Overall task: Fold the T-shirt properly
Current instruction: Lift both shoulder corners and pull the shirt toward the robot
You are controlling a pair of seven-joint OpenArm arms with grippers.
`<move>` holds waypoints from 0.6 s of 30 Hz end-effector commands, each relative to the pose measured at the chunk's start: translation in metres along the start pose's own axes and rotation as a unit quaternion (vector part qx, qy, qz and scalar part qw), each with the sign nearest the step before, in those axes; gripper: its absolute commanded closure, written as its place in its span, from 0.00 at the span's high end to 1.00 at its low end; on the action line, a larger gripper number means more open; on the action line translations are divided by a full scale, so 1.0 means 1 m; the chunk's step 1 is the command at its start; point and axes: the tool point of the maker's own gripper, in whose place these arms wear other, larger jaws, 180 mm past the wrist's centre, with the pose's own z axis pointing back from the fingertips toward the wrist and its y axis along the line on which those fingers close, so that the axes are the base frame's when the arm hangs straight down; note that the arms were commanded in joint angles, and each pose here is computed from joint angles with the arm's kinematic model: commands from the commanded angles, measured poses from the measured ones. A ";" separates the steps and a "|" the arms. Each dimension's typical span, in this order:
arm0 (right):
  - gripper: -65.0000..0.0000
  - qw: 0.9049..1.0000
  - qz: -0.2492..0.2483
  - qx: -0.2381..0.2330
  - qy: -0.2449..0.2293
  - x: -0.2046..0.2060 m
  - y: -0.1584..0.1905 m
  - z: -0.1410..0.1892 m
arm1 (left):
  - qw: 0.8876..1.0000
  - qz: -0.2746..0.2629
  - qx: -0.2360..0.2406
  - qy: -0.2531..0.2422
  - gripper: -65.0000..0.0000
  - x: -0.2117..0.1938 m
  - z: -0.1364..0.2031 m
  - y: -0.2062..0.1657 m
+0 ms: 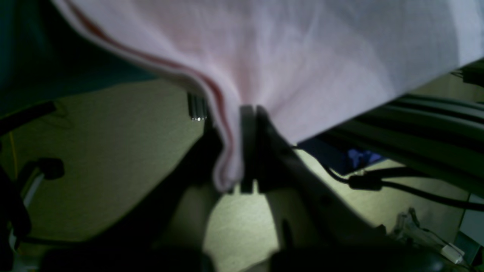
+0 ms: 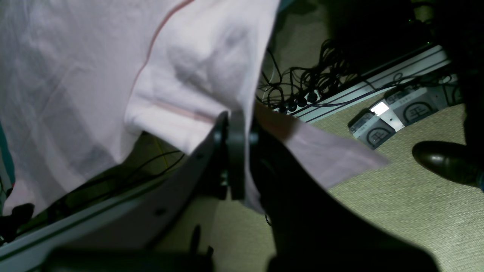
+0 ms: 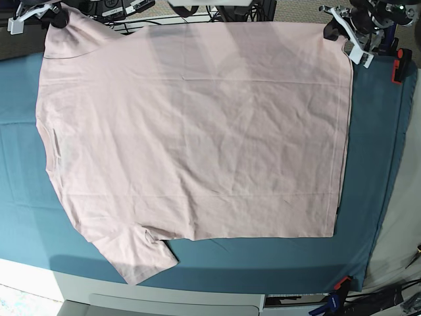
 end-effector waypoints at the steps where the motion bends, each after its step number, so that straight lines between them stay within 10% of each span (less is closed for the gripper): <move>1: 0.00 1.000 0.009 -0.004 -0.006 0.007 -0.002 0.008 | 1.000 -0.006 -0.002 0.005 0.00 -0.002 0.004 -0.002; 18: 0.00 1.000 0.008 -0.008 0.008 0.001 -0.004 0.011 | 1.000 0.007 -0.005 0.018 0.00 -0.016 0.005 -0.007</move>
